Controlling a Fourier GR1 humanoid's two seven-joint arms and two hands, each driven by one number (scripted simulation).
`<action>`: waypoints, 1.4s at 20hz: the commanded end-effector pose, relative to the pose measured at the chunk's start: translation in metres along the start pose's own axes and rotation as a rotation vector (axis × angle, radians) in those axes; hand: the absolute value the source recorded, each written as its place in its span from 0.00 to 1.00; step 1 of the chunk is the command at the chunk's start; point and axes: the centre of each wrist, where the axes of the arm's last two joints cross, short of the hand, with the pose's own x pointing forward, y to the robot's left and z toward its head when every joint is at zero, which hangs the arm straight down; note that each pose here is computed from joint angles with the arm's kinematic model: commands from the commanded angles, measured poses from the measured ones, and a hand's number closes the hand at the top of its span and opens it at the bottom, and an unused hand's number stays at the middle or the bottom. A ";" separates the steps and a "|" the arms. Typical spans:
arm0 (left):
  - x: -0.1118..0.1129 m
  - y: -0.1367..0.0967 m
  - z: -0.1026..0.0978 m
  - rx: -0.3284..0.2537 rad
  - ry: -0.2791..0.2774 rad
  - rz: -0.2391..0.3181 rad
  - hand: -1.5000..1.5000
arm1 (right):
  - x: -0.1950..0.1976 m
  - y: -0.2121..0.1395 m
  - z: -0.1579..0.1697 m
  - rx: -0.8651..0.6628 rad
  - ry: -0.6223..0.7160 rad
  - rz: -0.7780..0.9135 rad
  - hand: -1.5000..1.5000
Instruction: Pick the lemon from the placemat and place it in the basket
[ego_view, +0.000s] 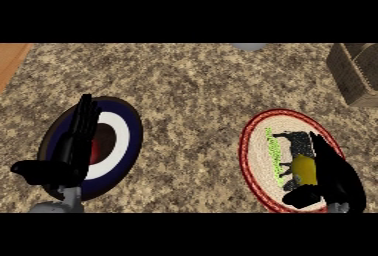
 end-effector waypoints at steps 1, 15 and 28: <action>0.002 0.004 0.008 -0.012 0.014 0.005 0.50 | -0.021 0.000 -0.009 0.009 0.049 0.015 0.00; 0.002 0.002 0.004 -0.007 -0.009 -0.016 0.50 | -0.003 0.011 -0.010 0.036 -0.076 0.176 1.00; -0.007 0.005 0.003 -0.021 -0.009 -0.009 0.50 | 0.044 -0.014 -0.071 0.025 -0.671 0.371 1.00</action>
